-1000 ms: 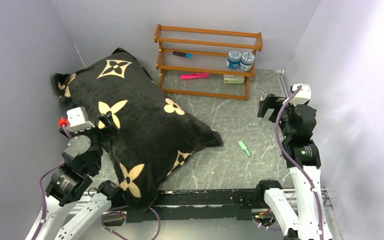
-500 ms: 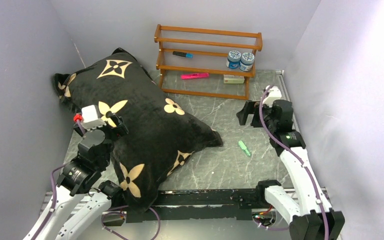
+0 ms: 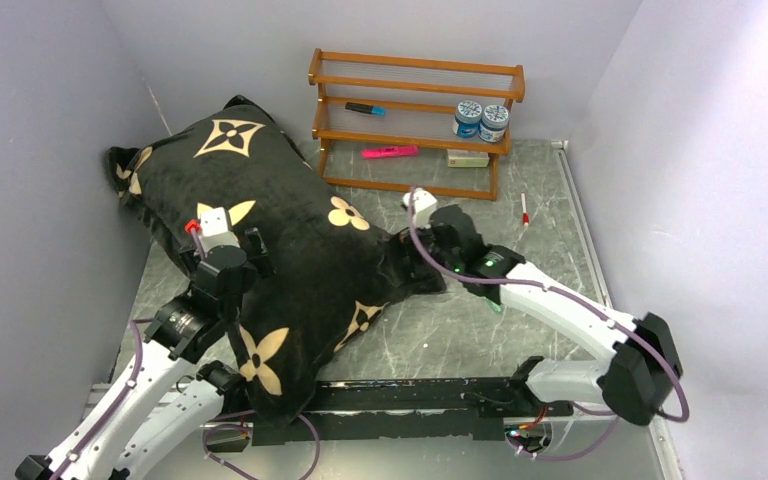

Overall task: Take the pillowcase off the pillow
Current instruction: Move the pillow to the center of the board.

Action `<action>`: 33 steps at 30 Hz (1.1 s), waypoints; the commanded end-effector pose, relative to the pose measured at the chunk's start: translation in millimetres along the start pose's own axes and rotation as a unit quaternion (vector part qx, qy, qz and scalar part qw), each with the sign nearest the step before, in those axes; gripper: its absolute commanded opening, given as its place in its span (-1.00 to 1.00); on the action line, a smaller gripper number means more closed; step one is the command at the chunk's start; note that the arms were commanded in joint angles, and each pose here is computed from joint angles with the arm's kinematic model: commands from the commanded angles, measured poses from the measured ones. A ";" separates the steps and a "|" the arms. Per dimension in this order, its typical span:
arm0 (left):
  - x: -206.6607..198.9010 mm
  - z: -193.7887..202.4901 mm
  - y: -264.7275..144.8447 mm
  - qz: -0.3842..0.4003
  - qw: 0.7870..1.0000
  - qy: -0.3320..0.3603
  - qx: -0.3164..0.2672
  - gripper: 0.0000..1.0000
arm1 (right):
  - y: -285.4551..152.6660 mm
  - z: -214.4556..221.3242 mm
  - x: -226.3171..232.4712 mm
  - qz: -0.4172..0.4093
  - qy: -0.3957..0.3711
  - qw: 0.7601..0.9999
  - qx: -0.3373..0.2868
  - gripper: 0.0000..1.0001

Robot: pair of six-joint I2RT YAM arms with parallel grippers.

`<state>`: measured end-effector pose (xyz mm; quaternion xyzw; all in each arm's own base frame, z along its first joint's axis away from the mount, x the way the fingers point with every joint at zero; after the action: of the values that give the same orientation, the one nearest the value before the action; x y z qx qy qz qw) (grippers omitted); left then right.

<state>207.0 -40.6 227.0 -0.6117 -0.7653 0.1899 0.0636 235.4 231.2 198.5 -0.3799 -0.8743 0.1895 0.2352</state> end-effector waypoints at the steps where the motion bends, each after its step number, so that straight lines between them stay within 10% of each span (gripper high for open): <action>1: -10.7 1.3 2.3 0.025 1.000 0.003 0.010 0.94 | 15.9 -37.1 41.7 -0.016 -0.068 0.996 -0.053 1.00; 15: -11.6 -7.0 -1.5 0.046 0.999 0.006 -0.018 0.94 | 75.3 -0.1 51.8 0.003 -0.155 0.987 0.051 0.93; 18: -11.8 -8.4 -2.6 0.050 0.999 0.005 -0.021 0.94 | 81.0 19.7 36.4 0.029 -0.182 0.979 0.093 0.47; 23: -11.2 -11.3 -5.2 0.054 0.998 0.000 -0.029 0.94 | 80.3 17.6 19.4 0.074 -0.213 0.968 0.106 -1.00; 33: -6.8 -14.8 -8.7 0.049 0.998 -0.012 -0.041 0.94 | 26.3 -78.2 -49.8 0.212 -0.208 0.955 0.003 -1.00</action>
<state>203.9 -45.5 238.6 -0.6469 -0.7413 0.1746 0.0395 278.4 284.0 180.1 -0.3763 -0.8623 0.3306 0.0741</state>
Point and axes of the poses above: each gripper's point midway between its finger pads, its own y axis out along the fingers, its own x axis along the line the jaws close on, z = x × y, the point moved 4 cm from there along -y, back along the fingers, and after that the axes turned 1 degree about y, right-handed, at the moved point
